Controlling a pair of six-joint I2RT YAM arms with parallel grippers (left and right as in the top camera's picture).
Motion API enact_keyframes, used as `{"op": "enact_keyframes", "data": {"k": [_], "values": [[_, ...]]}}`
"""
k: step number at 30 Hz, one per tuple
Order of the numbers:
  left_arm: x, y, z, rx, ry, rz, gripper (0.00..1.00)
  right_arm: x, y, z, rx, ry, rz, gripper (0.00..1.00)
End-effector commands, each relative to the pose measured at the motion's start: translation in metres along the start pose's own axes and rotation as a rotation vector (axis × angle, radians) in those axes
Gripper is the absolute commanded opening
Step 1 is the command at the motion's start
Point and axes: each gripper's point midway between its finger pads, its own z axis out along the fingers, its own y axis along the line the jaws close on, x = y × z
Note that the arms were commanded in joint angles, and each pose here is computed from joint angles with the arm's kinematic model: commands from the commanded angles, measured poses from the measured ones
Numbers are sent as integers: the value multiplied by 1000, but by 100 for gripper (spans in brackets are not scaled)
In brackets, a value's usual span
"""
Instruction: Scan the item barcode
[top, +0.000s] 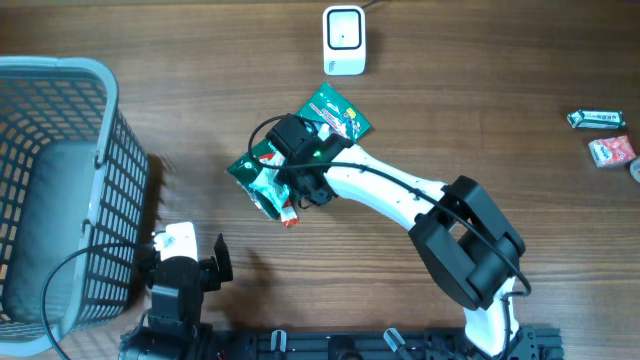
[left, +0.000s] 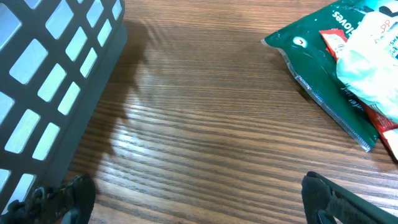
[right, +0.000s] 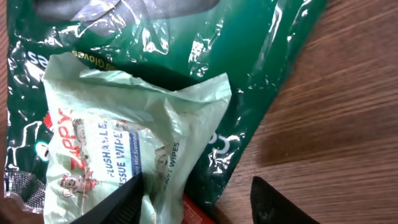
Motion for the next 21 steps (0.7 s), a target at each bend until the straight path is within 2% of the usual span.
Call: {"op": "enact_keyframes", "data": {"k": [1,8,12,14,21], "values": [[4,0,2,3,8,17,100,-3,-9,-5,19,-23,-78,62],[4,0,2,3,8,17,100,-8,10,-39,-66,-61,-86,74],[4,0,2,3,8,17,100,-9,13,-39,-83,-65,-24,91],[4,0,2,3,8,17,100,-10,13,-37,-89,-69,25,80],[4,0,2,3,8,17,100,-11,2,-19,-105,-92,70,72]]}}
